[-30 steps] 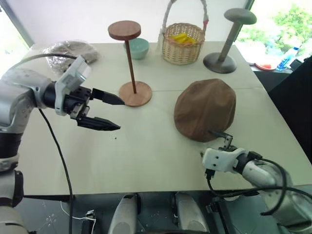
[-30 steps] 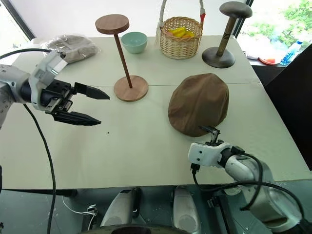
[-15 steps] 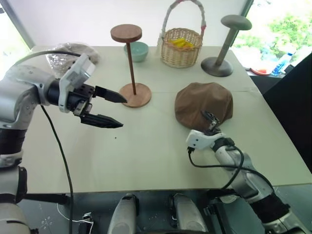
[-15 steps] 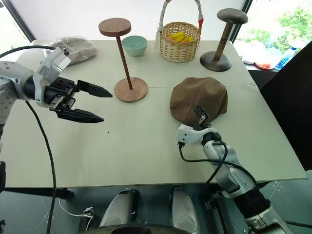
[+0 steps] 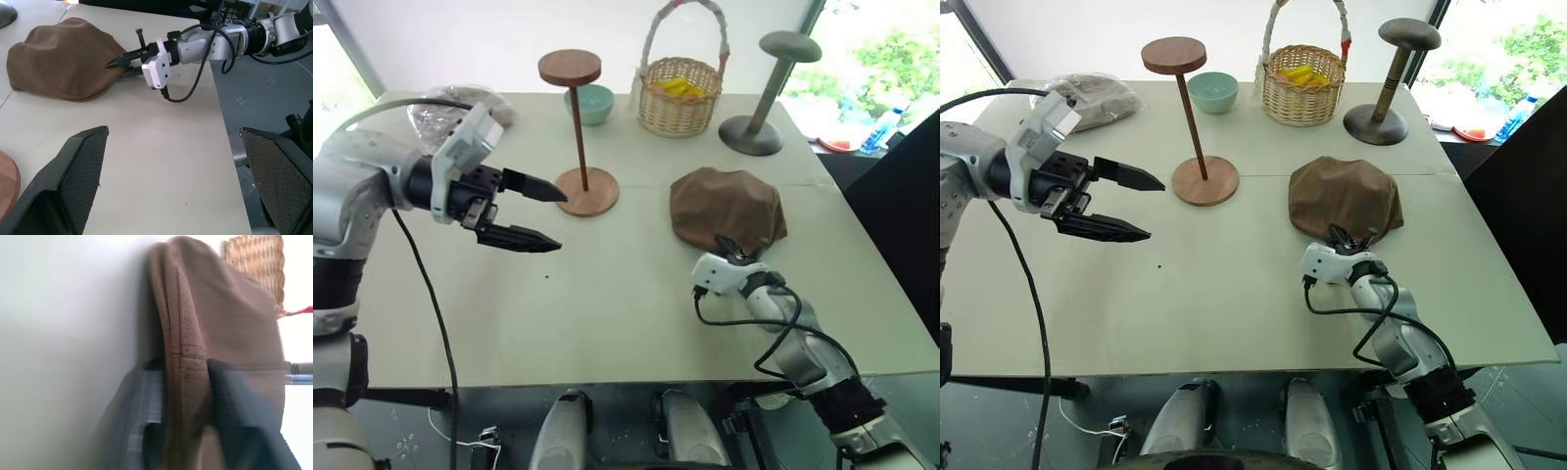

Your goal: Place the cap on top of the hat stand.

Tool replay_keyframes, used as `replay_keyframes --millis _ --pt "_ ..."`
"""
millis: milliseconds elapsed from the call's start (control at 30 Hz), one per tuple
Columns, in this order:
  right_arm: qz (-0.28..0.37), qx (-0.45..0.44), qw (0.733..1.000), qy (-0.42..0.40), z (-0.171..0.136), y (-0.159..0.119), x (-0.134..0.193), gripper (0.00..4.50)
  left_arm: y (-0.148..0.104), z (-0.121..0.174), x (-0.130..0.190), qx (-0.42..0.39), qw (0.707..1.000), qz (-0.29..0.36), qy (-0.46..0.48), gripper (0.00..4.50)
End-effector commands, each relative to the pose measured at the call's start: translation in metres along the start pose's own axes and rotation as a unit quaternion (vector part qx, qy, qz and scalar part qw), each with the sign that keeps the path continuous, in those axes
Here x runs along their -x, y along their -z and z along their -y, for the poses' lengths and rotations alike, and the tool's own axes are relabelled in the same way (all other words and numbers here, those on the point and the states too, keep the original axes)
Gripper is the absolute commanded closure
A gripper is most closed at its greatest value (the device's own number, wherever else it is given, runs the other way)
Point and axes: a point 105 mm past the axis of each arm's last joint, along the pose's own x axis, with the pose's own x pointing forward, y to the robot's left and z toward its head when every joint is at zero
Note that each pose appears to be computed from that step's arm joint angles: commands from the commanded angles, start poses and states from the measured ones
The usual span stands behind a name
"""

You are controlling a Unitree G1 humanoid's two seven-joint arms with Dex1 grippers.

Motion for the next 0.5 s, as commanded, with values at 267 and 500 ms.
replay_keyframes --millis 267,500 --pt "0.001 -0.003 0.999 0.039 0.058 0.002 0.005 4.48 -0.021 -0.002 0.017 -0.018 0.996 0.058 -0.069 0.00" --pt "0.108 0.049 0.979 0.163 0.198 -0.057 -0.005 4.48 -0.036 -0.004 0.057 -0.021 0.970 0.128 -0.205 0.00"
